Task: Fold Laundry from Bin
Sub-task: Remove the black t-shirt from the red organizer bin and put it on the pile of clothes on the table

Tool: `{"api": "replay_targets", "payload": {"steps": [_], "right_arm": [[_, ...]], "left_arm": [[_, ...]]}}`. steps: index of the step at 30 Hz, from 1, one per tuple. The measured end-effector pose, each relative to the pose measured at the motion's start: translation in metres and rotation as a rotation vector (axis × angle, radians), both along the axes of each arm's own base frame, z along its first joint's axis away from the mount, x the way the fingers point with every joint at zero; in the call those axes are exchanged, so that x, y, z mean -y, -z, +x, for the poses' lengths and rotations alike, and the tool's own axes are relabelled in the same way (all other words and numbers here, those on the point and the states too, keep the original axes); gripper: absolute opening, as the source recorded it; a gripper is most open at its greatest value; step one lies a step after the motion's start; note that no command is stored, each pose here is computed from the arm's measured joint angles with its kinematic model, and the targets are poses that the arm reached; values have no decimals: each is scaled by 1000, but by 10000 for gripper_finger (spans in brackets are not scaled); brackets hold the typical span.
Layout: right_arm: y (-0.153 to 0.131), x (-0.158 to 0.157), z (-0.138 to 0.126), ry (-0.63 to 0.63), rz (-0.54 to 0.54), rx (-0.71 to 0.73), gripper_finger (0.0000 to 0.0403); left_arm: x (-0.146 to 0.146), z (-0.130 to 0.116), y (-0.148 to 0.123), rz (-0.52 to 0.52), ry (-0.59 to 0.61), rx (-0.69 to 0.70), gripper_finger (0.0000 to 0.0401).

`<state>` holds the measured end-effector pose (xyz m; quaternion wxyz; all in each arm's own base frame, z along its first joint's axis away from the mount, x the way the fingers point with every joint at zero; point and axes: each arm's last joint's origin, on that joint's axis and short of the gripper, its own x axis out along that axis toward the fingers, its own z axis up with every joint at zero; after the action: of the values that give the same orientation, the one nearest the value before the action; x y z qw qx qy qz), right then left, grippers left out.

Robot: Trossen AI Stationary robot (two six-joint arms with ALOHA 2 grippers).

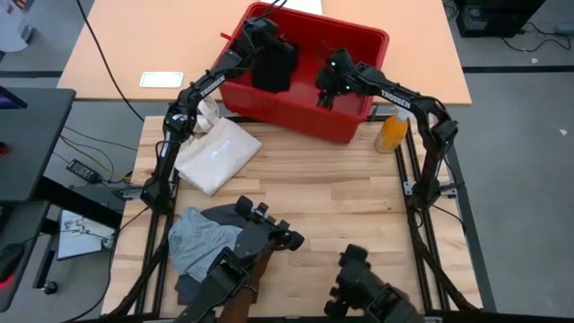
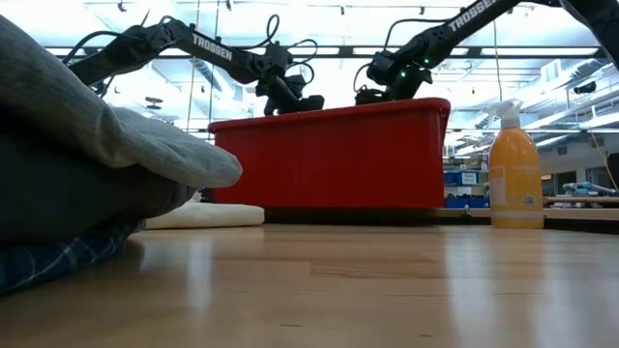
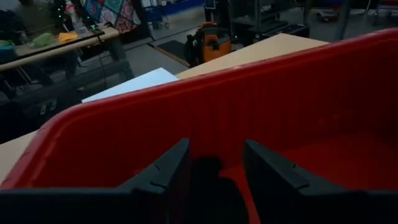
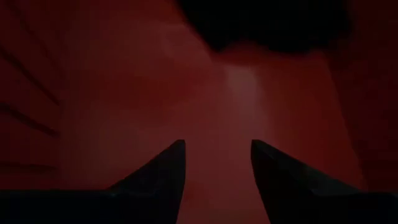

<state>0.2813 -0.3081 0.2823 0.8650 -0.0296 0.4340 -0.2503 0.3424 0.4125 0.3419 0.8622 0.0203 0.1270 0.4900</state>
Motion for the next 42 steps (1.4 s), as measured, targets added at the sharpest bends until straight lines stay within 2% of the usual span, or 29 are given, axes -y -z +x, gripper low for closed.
{"api": "replay_targets", "payload": {"steps": [6,9,15,19,23,26,31,35,37,39,42], "right_arm": [[-1,-22,23,-136,26,47,190],[-4,-26,27,-144,9,51,190],[-28,-15,14,117,-88,69,190],[-53,-8,-4,258,-85,179,190],[-70,-4,-20,299,-28,322,190],[-75,-2,-26,300,27,393,189],[-75,-2,-29,303,143,458,189],[-72,-7,-25,305,219,467,189],[-72,-10,-24,302,232,462,189],[-71,-12,-23,299,241,451,189],[-70,-14,-21,296,253,444,189]], "left_arm": [[0,0,0,-3,-1,-2,150],[-3,2,7,-14,-2,-7,150],[-11,9,38,-80,13,-54,150],[-19,15,64,-99,46,-107,150],[-23,19,101,-180,58,-217,150],[-23,18,111,-226,61,-258,150],[-19,29,107,-148,81,-238,150],[-12,43,81,10,99,-114,152],[-8,48,74,54,109,-82,158],[-8,53,83,55,142,-97,174],[-10,58,114,-19,190,-149,214]]}}
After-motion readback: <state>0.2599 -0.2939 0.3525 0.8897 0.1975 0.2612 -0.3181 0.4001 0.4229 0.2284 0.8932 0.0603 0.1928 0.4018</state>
